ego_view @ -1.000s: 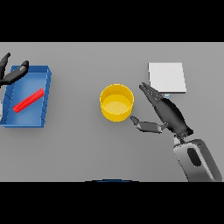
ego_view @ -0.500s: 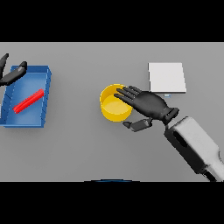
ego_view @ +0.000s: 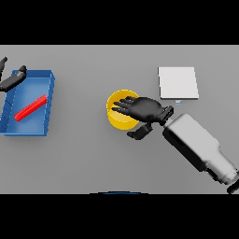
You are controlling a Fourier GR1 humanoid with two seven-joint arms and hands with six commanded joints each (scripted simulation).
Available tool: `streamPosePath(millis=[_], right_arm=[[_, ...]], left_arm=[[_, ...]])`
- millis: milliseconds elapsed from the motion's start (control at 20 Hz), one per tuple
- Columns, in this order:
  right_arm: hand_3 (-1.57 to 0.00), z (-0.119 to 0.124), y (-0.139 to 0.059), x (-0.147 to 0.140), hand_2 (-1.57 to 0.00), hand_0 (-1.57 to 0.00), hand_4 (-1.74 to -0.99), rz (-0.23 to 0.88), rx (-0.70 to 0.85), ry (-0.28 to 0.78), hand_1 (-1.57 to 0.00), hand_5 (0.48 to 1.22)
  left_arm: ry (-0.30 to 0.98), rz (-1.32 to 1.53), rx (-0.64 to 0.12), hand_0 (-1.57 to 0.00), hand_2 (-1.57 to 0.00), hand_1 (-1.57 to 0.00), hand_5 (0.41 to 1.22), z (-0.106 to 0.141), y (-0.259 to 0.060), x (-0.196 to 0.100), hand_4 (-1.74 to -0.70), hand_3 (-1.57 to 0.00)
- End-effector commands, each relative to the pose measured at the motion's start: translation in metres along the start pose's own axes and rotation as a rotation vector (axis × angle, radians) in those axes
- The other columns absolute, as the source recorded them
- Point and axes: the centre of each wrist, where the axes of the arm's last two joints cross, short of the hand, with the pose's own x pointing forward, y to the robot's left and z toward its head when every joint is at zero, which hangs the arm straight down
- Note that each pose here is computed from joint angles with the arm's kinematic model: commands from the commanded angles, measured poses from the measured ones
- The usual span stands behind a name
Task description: Pick up the red beaker and tilt it to pour out 1 green nut into yellow bowl. Pick up the yellow bowl and place it on the metallic measuring scale.
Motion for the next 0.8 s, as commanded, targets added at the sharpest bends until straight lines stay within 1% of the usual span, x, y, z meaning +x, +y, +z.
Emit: streamPosePath(millis=[0,150,250,300,350,400,450,500,550,600,650,700,750], right_arm=[[0.0,-0.002,-0.001,-0.004,0.0,0.0,-1.168,0.013,0.027,0.008,0.0,0.673],[0.0,-0.018,0.005,-0.003,0.0,0.0,-1.181,0.024,0.071,0.022,0.0,0.674],[-0.01,-0.021,0.004,-0.005,0.0,0.0,-1.186,0.022,0.091,0.017,0.0,0.684],[-0.01,-0.023,0.008,-0.005,0.0,0.0,-1.188,0.019,0.102,0.025,0.0,0.693],[-0.02,-0.025,0.008,-0.003,0.0,0.0,-1.195,0.011,0.107,0.022,0.0,0.708],[-0.04,-0.027,0.004,-0.006,-0.01,0.0,-1.209,0.013,0.106,0.037,0.0,0.732],[-0.08,-0.027,0.005,-0.006,-0.04,0.0,-1.234,0.01,0.114,0.037,-0.01,0.77],[-0.13,-0.026,0.008,-0.007,-0.09,-0.05,-1.261,0.016,0.108,0.037,-0.06,0.809],[-0.21,-0.026,0.008,-0.007,-0.19,-0.19,-1.309,0.019,0.107,0.022,-0.18,0.891],[-0.32,-0.03,0.005,-0.003,-0.35,-0.45,-1.363,0.023,0.104,0.005,-0.41,0.957],[-0.57,-0.029,0.006,-0.004,-0.59,-0.68,-1.435,0.021,0.102,-0.007,-0.64,1.01],[-0.68,-0.026,0.008,-0.005,-0.79,-0.86,-1.492,0.017,0.099,-0.009,-0.83,1.052],[-0.79,-0.024,0.008,-0.004,-0.95,-1.0,-1.54,0.015,0.109,-0.007,-0.97,1.086]], left_arm=[[0.0,-0.003,-0.005,0.0,0.0,0.0,0.702,-0.001,0.0,0.002,-0.8,0.0],[0.001,-0.01,-0.008,0.0,0.0,0.0,0.703,-0.001,0.001,-0.004,-0.8,0.0],[0.011,-0.015,-0.009,0.0,0.0,0.0,0.704,-0.002,-0.001,-0.004,-0.8,0.0],[0.004,-0.012,-0.012,0.0,0.0,0.0,0.708,-0.002,-0.002,-0.005,-0.79,0.0],[0.008,-0.015,-0.008,0.0,0.0,0.0,0.711,-0.001,0.0,-0.002,-0.79,0.0],[0.012,-0.018,-0.004,0.0,0.0,0.0,0.713,-0.002,0.001,-0.002,-0.79,0.0],[0.01,-0.019,-0.007,0.0,0.0,0.0,0.714,-0.001,0.001,-0.005,-0.79,0.0],[0.0,-0.018,-0.005,0.0,0.0,0.0,0.712,0.0,0.002,-0.002,-0.79,0.0],[0.002,-0.02,-0.007,0.0,0.0,0.0,0.711,-0.001,-0.001,-0.003,-0.79,0.0],[0.003,-0.019,-0.002,0.0,0.0,0.0,0.71,-0.001,0.0,-0.002,-0.79,0.0],[0.005,-0.017,-0.002,0.0,0.0,0.0,0.71,0.0,0.001,-0.002,-0.79,0.0],[0.005,-0.017,-0.005,0.0,0.0,0.0,0.71,-0.003,0.002,-0.002,-0.79,0.0],[0.006,-0.016,-0.004,0.0,0.0,0.0,0.707,-0.004,0.003,0.0,-0.79,0.0]])
